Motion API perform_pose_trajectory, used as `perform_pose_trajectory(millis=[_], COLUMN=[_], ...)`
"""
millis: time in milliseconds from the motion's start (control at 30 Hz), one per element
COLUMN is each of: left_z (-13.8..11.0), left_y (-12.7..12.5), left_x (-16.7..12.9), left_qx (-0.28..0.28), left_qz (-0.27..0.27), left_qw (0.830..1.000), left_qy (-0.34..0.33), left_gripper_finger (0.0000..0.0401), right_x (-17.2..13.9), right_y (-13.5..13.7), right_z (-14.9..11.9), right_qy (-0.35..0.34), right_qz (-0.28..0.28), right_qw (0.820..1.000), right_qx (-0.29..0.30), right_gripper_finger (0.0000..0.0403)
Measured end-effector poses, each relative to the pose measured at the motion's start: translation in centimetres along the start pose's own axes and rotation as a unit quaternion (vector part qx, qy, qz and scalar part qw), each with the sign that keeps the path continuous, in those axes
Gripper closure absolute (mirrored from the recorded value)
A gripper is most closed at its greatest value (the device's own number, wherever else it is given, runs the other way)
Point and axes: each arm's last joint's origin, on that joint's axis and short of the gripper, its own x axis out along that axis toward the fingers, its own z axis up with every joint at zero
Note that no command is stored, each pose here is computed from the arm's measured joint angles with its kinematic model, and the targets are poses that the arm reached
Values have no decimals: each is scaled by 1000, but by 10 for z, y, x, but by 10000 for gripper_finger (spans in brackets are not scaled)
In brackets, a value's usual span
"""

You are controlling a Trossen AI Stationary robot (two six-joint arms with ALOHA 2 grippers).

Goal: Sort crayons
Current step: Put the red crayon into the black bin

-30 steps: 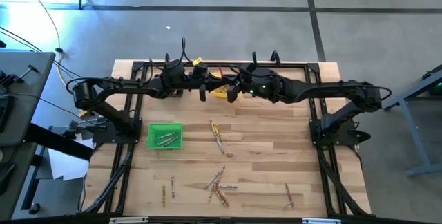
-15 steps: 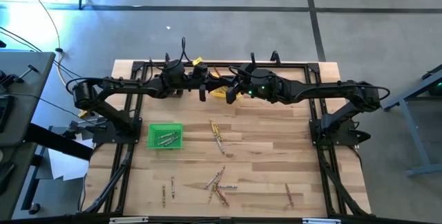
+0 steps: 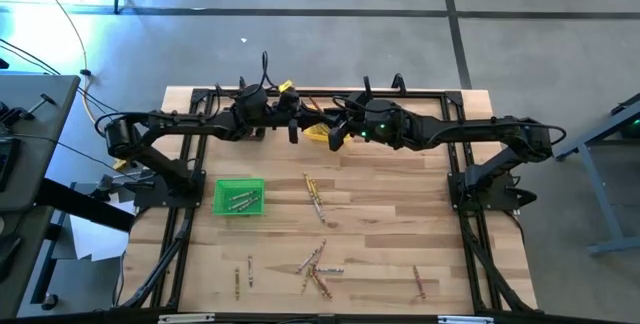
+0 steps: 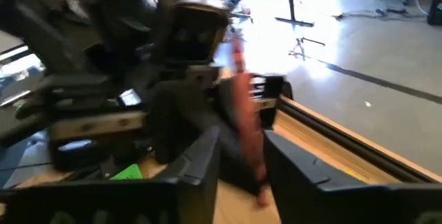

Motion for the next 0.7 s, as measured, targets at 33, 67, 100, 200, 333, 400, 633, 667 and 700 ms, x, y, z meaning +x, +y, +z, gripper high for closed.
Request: perform_pose_trajectory(millis=[33,67,100,200,333,400,633,667,700], left_z=[1,2,2,7,7,4,-7,-7,-8], left_y=[1,3,5,17,41,50,62,62,63], left_x=[-1,-1,-2,-12,-42,-63,-132,-138,-143], left_qx=[0,-1,-3,-17,-44,-46,-34,-35,-35], left_qz=[3,6,9,24,118,181,430,454,473], left_qw=[1000,1000,1000,999,985,966,834,817,803], left_qy=[-2,-2,0,29,121,181,343,354,361], left_gripper_finger=[398,398,399,399,396,394,393,393,392], right_x=[-2,-4,-6,-16,-30,-35,-41,-40,-40], right_y=[0,0,0,-2,-5,-7,-16,-18,-20], right_z=[1,2,4,10,14,14,4,4,3], right_qy=[0,1,2,1,19,35,88,92,98], right_qz=[3,3,3,0,-9,-15,-66,-73,-79], right_qw=[1000,1000,1000,1000,999,998,993,992,991], right_qx=[-7,-15,-20,-31,-36,-42,-47,-45,-46], right_gripper_finger=[290,281,273,257,253,255,258,258,258])
